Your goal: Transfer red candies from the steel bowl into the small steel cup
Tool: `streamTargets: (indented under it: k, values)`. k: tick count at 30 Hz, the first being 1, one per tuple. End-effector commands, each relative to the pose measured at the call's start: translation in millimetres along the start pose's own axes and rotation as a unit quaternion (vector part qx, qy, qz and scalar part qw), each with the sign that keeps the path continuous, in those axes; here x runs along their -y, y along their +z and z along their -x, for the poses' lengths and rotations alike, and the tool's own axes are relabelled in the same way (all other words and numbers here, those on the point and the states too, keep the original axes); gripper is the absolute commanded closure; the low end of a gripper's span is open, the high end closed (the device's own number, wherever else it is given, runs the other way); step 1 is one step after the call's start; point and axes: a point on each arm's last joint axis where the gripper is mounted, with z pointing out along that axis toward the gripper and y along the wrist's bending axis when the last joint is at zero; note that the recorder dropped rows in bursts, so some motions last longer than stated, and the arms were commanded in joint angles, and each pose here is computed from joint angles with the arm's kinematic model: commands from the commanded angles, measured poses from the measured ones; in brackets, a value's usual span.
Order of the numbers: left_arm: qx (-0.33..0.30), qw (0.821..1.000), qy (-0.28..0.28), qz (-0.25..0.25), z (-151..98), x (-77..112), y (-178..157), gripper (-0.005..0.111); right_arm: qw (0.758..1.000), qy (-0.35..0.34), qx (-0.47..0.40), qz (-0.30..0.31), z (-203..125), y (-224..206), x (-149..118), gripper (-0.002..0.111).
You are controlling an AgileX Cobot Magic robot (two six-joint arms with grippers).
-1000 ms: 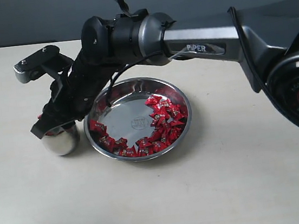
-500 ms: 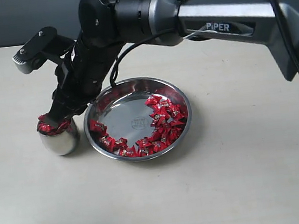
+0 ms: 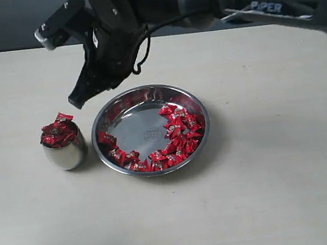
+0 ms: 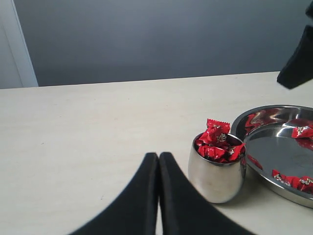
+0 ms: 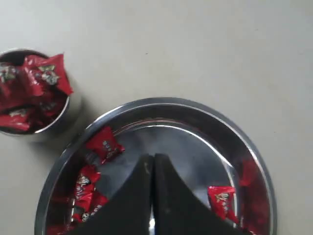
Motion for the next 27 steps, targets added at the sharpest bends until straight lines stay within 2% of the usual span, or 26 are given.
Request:
streamTargets:
  k: [1,6,10,13,15,19,21,23,27]
  values:
    - [0.001,1.000,-0.001,-0.001,-1,0.1,0,0.106,0.998,0.045,0.040,-0.006,6,-45,18,0.109]
    - [0.001,1.000,-0.001,-0.001,-1,0.1,0,0.106,0.993,0.105,0.054,0.011,-25,-76,36,0.109]
    - [0.001,1.000,-0.001,-0.001,-1,0.1,0,0.106,0.980,0.182,0.085,-0.001,-75,-95,39,0.109]
    - [0.001,1.000,-0.001,-0.001,-1,0.1,0,0.106,0.972,0.234,0.036,0.001,-115,-99,33,0.109]
    - [0.001,1.000,-0.001,-0.001,-1,0.1,0,0.106,0.972,0.233,-0.001,0.004,-135,-100,26,0.109]
    - [0.001,1.000,-0.001,-0.001,-1,0.1,0,0.106,0.989,0.123,-0.015,-0.083,-146,-104,40,0.109]
    - [0.001,1.000,-0.001,-0.001,-1,0.1,0,0.106,0.987,0.122,-0.025,-0.100,-149,-106,42,0.109]
    - [0.002,1.000,-0.002,-0.001,0,0.1,0,0.106,0.982,0.138,-0.004,-0.128,-149,-109,52,0.109]
    - [0.003,1.000,0.000,0.000,0,0.0,0,0.106,0.961,0.163,0.179,-0.131,-163,-132,62,0.109]
